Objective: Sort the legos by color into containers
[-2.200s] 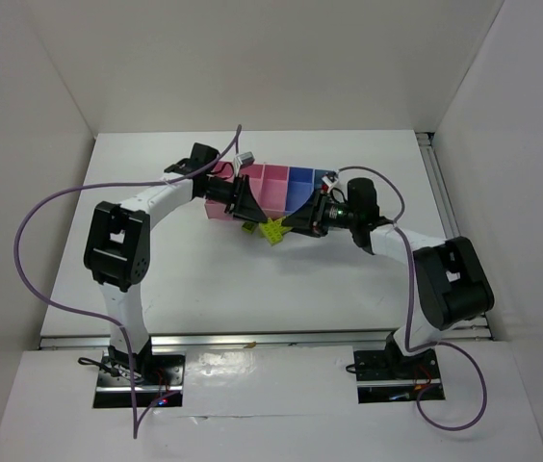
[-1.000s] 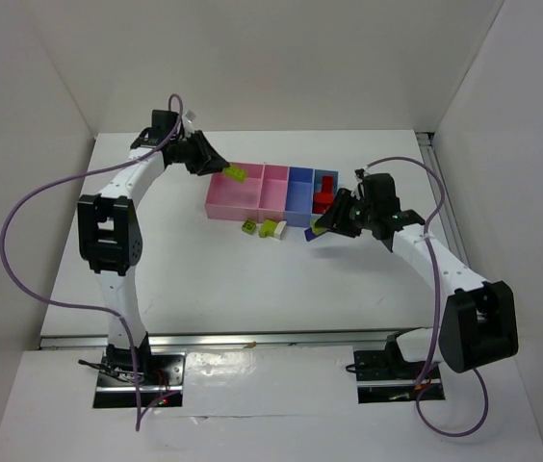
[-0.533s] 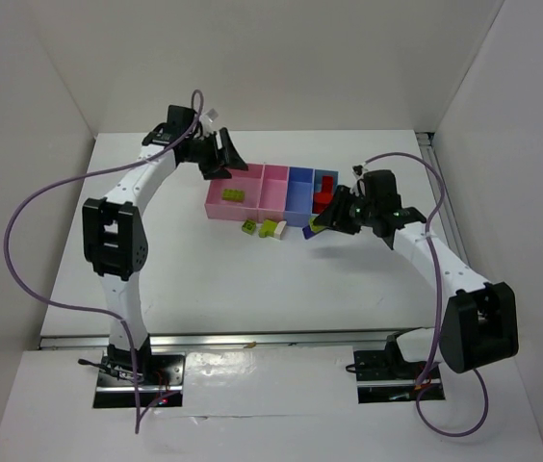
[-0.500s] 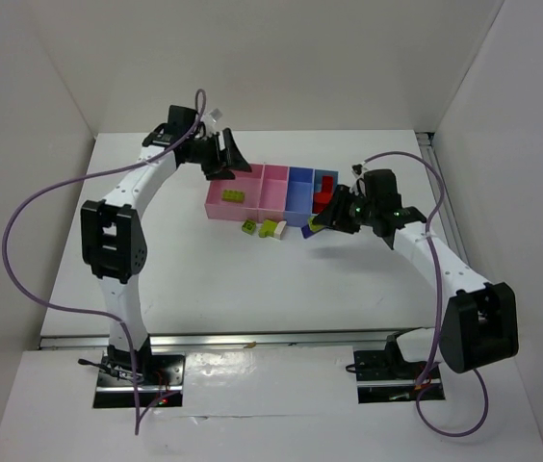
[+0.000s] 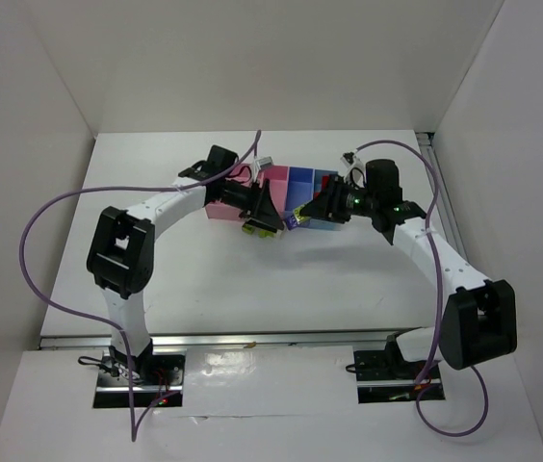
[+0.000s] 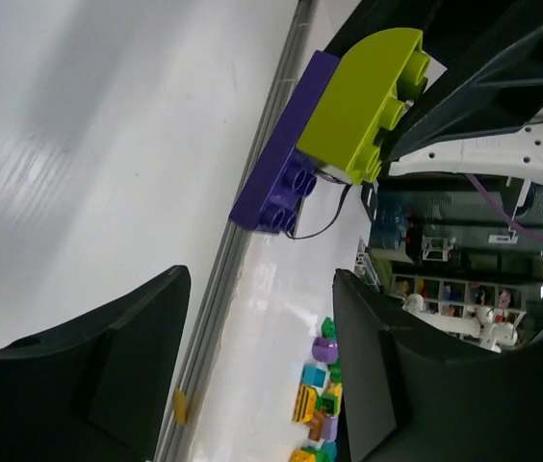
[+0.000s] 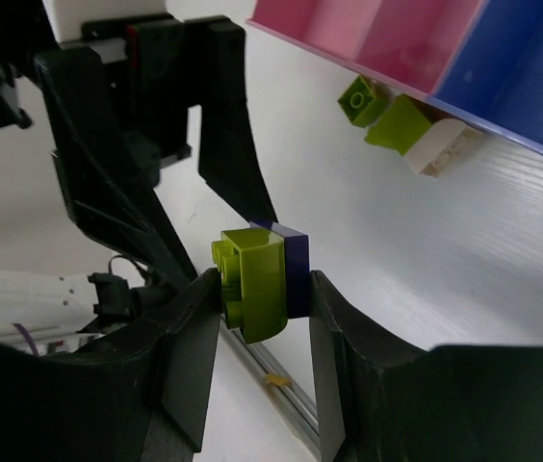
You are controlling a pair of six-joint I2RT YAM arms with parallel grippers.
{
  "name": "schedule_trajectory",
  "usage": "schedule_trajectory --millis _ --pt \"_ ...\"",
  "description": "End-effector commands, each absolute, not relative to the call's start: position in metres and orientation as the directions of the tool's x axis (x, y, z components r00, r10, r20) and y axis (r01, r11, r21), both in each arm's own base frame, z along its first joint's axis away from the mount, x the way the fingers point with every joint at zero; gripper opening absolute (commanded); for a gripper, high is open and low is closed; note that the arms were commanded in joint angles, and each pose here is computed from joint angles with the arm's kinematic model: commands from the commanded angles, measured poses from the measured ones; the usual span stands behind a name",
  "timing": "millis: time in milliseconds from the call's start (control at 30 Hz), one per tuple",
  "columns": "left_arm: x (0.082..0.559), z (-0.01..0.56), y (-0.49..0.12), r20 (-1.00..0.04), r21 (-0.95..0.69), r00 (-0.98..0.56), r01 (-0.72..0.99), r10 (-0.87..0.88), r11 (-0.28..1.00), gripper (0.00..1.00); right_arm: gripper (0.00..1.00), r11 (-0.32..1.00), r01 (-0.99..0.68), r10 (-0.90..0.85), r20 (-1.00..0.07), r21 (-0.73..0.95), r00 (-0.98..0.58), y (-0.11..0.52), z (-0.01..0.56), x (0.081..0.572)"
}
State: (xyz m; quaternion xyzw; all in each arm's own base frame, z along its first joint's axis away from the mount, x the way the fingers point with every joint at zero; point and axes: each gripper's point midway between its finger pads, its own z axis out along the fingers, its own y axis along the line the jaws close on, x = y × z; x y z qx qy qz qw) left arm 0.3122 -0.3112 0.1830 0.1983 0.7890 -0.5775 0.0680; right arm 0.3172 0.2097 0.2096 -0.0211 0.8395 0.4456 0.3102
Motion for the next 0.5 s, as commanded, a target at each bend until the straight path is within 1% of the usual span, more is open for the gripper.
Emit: schedule_trajectory --millis 0,167,267,333,467 --pt "0.305 0.213 -0.322 -0.458 -0.866 -0.851 0.493 0.256 0.089 0.71 0.14 0.52 -0.425 0.252 -0.608 0.741 -0.753 0.221 0.251 0.325" --pt "0.309 0.213 -0.325 -0.469 -0.866 -0.85 0.496 0.241 0.066 0.71 0.14 0.453 -0.43 0.236 -0.57 0.781 -0.787 0.228 0.249 0.314" --pt "0.312 0.216 -0.328 -0.469 -0.871 -0.851 0.49 0.235 0.04 0.64 0.14 0.43 -0.42 0.235 -0.548 0.799 -0.803 0.231 0.244 0.312" --pt "0.312 0.22 -0.328 -0.47 -0.872 -0.852 0.488 0.233 0.028 0.62 0.14 0.43 -0.42 0.235 -0.548 0.799 -0.803 0.231 0.244 0.312" --pt "0.312 0.223 -0.329 -0.478 -0.869 -0.847 0.495 0.233 0.015 0.52 0.14 0.432 -0.412 0.233 -0.54 0.802 -0.809 0.23 0.243 0.311"
